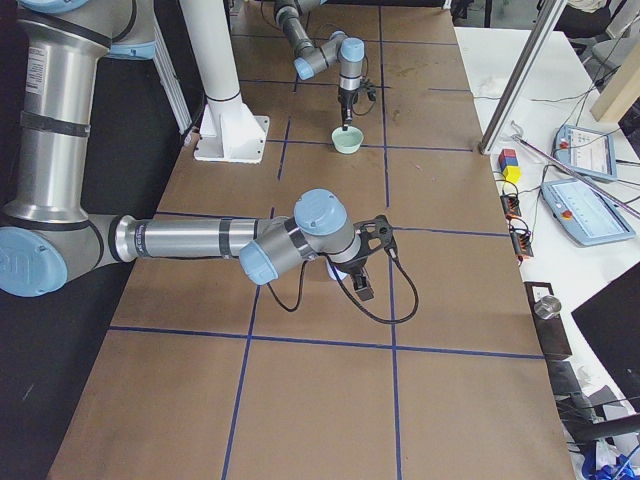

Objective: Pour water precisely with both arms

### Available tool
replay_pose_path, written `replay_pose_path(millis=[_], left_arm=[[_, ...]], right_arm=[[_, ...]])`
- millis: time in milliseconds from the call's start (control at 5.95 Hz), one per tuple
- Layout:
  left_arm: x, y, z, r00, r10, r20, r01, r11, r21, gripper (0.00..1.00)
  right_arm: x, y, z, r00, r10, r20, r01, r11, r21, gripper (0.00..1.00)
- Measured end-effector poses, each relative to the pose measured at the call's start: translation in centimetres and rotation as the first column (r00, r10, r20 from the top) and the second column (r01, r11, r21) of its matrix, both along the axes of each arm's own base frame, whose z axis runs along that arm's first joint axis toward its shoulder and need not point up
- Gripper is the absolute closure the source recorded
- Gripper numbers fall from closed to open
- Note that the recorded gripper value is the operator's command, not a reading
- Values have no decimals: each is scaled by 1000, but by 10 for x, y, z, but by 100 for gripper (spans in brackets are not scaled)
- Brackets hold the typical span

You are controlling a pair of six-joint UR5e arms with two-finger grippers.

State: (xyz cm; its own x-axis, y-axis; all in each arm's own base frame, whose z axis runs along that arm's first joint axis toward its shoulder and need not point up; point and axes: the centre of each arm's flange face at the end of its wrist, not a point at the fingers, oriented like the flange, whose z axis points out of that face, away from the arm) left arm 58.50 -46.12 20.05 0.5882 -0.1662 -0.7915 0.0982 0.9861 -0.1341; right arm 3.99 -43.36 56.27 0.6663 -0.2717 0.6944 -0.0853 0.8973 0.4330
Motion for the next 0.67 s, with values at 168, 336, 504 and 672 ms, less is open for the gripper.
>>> replay_pose_path(millis=[168, 336, 504, 672], left_arm=[[-25, -11, -2, 1000, -19, -22, 19, 1000, 4, 100], [-62, -16, 9, 999, -19, -43, 20, 1000, 19, 100], [-98, -19, 28, 999, 0, -51, 3, 999, 55, 100], [-133, -27, 56, 998, 37, -42, -33, 995, 96, 100]], right_arm=[[2, 0, 0, 1000, 4, -1, -4, 1000, 0, 0], [2, 0, 0, 1000, 6, -2, -6, 1000, -1, 0], [2, 0, 1, 1000, 7, -2, -7, 1000, -2, 0], [3, 0, 1, 1000, 7, -3, -7, 1000, -2, 0]])
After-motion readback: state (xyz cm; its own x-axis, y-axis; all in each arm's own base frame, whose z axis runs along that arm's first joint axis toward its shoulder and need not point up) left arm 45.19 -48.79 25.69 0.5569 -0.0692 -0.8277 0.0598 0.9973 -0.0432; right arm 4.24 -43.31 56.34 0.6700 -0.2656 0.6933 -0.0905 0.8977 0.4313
